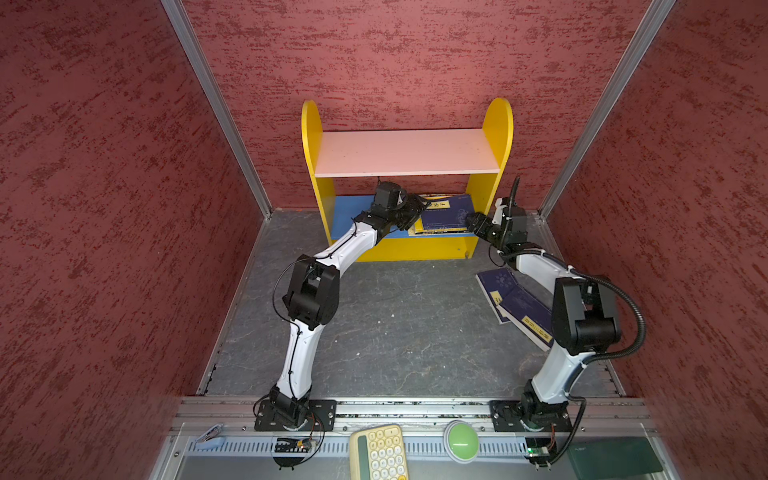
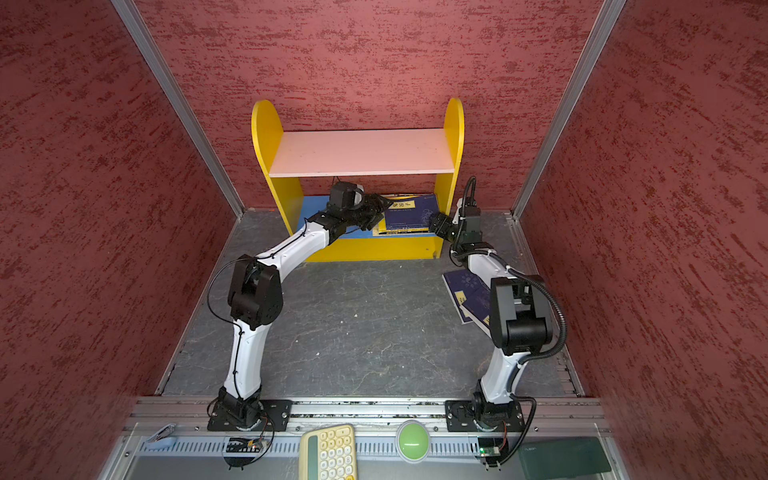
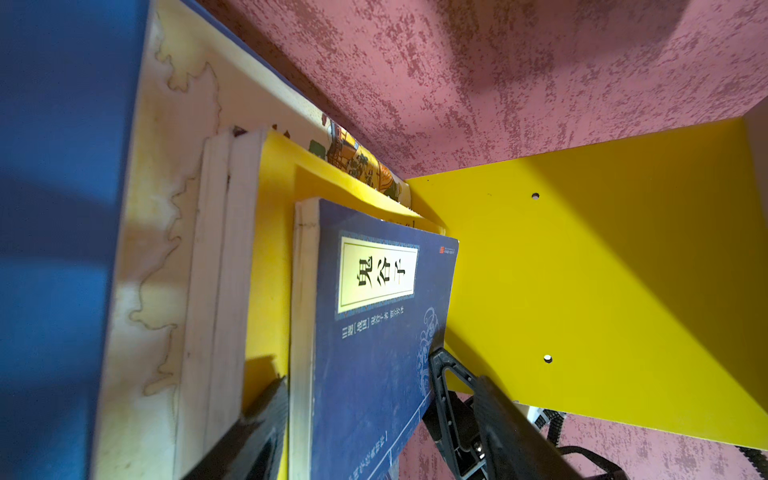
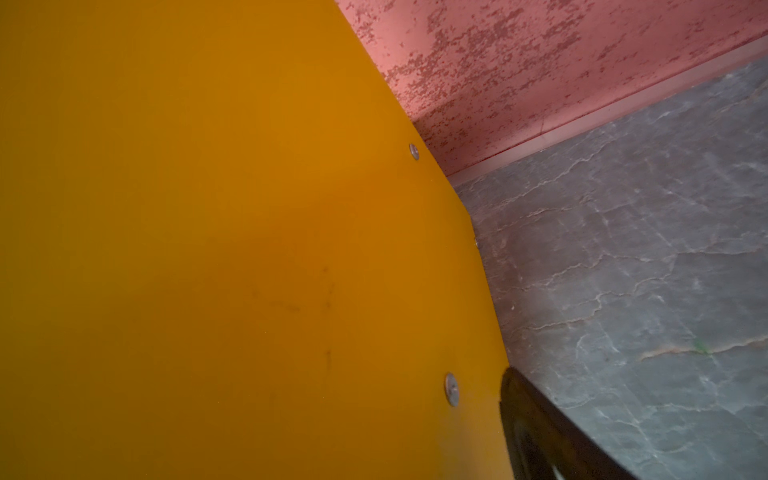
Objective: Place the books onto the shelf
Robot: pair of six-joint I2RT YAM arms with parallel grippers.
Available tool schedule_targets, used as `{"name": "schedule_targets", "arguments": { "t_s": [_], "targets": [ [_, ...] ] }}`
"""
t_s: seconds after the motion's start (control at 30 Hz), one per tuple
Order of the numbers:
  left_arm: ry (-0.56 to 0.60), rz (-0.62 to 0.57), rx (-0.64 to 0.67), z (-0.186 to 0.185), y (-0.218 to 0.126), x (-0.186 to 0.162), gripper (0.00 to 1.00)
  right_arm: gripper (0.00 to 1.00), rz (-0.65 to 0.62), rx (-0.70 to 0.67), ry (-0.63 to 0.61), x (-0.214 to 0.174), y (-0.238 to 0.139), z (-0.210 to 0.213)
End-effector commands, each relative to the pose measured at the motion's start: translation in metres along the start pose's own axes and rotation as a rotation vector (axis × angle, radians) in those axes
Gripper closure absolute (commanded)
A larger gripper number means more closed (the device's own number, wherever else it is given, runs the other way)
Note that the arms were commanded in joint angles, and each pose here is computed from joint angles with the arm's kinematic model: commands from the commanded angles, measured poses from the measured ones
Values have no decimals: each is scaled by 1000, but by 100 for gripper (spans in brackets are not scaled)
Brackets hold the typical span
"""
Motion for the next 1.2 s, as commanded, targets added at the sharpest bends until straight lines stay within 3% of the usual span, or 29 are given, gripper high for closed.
{"name": "schedule_targets", "arguments": {
  "t_s": [0.0, 0.6, 1.17],
  "targets": [
    [19, -2, 44, -1, -4, -2, 28, 13, 58, -35, 8, -10, 5, -7],
    [30, 63, 15, -8, 16, -8, 28, 12, 50, -10, 7, -3, 3, -1],
    [60, 33, -23, -18, 13, -5, 26, 10, 44, -5, -12, 2, 3, 3]
  ]
}}
Point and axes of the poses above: each gripper's point midway between its finger pads, its own y axis out along the fingers, its own z axis along the line the jaws close on, x = y × z, the point moved 8 cm from there along -y, back along the fingers, and after that the axes turned 5 degrees about -y, right-handed, at the moved point
